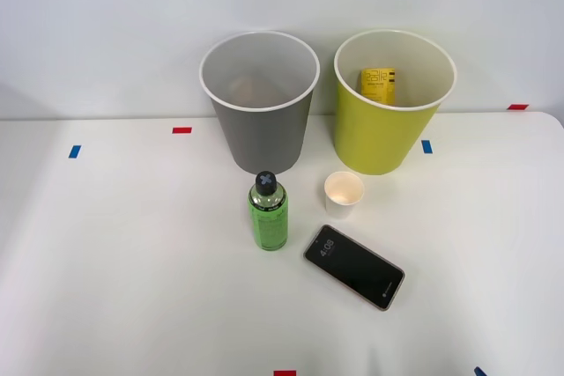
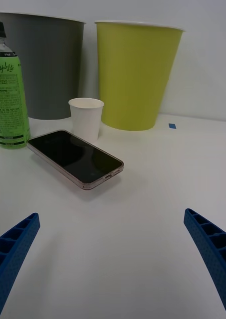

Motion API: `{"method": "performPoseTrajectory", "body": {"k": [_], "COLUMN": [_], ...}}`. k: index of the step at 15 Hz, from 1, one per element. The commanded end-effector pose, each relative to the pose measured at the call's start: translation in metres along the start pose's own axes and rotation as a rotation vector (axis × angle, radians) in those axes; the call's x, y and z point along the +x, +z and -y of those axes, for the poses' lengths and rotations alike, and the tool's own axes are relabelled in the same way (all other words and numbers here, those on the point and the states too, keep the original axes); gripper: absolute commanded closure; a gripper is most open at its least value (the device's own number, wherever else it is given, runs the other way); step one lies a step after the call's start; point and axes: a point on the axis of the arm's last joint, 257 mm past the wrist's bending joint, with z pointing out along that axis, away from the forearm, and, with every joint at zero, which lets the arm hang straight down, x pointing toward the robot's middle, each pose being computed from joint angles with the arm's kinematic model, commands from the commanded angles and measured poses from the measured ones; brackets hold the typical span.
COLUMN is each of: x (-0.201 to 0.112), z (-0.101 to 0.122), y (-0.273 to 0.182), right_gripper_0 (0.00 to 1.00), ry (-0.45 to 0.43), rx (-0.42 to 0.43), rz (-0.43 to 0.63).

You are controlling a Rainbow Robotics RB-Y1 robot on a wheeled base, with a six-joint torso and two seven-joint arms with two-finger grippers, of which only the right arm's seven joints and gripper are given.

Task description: Put cans in the gray bin, plastic bottles in the light green bin

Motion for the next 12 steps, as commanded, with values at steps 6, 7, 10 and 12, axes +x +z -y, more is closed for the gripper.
{"method": "performPoseTrajectory", "body": {"k": [6,7,10,12], "x": [0.0,0.0,0.0,0.0], "z": [0.0,0.0,0.0,0.0], "y": [0.0,0.0,0.0,0.0], "right_gripper_0": [0.0,0.0,0.0,0.0], "ry": [0.0,0.0,0.0,0.0], "rx": [0.0,0.0,0.0,0.0], "rz": [0.0,0.0,0.0,0.0]}}
